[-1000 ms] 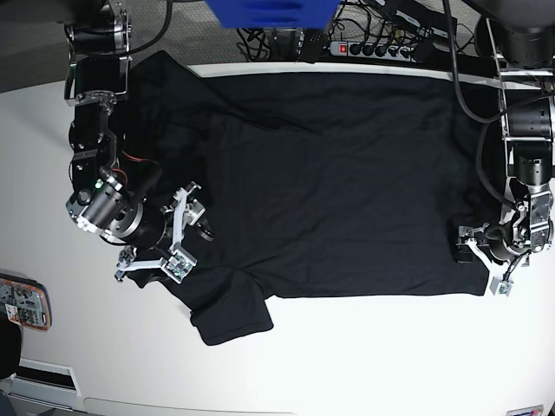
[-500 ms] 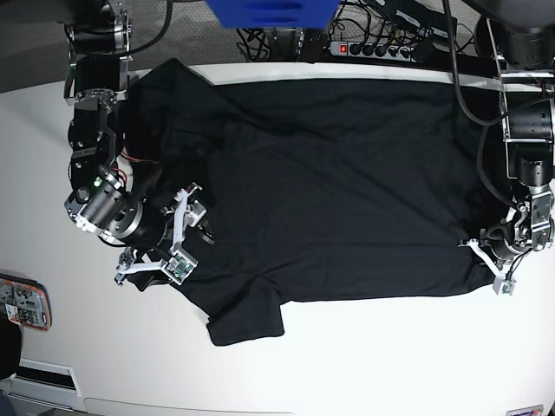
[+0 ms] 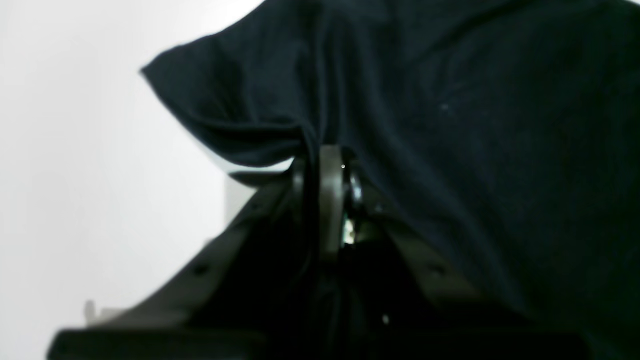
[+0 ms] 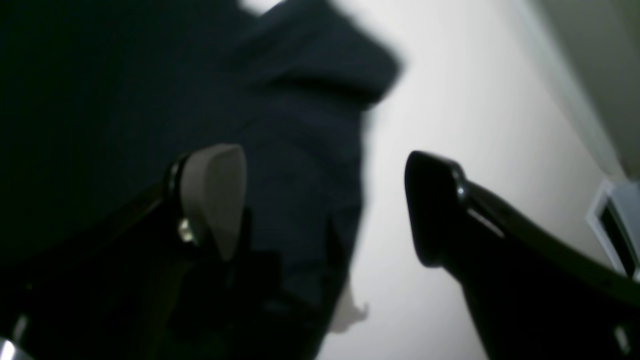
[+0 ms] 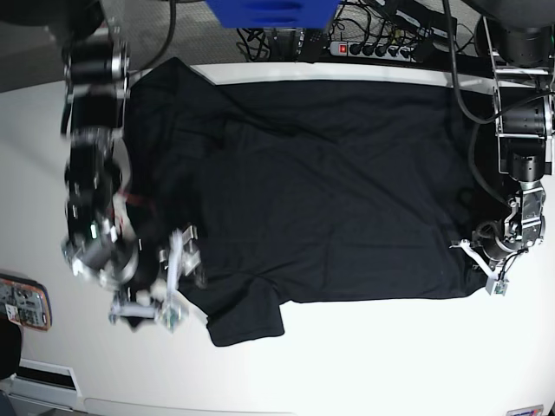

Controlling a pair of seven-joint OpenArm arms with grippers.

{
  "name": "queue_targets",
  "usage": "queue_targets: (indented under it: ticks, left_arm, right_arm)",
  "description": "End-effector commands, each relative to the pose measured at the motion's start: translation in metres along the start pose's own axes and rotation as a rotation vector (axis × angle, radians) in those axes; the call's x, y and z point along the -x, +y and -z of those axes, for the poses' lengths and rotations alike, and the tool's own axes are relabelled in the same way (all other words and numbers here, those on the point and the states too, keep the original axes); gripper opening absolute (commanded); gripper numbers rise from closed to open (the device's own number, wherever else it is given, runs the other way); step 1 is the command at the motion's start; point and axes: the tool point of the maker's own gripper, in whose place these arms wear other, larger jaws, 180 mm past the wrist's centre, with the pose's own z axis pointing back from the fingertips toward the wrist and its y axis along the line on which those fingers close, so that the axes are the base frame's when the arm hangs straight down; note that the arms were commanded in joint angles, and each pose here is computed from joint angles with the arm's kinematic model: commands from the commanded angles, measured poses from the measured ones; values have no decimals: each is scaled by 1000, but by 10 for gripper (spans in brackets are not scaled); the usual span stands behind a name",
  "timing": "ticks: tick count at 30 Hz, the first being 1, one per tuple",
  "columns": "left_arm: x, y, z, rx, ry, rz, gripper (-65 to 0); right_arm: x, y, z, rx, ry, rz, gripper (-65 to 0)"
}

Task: Fold the T-shirt properly
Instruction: 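Grasp the hem corner with the right gripper and the side edge with the left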

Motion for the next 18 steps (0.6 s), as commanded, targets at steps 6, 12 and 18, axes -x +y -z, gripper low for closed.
queue_targets:
  ticks: [6,12,18]
  left_arm:
    - [5,-5,-4,14,4,39,-650]
    - [13,-18,-7,39,-7,79,-650]
    - [12,-37,-5,72,-25,93,-650]
  right_arm:
    - [-26,11,51,-139,-3,37,-172]
    - [-15,22,105,-215,99,37,-172]
    - [3,33,138,-227,156,35,-172]
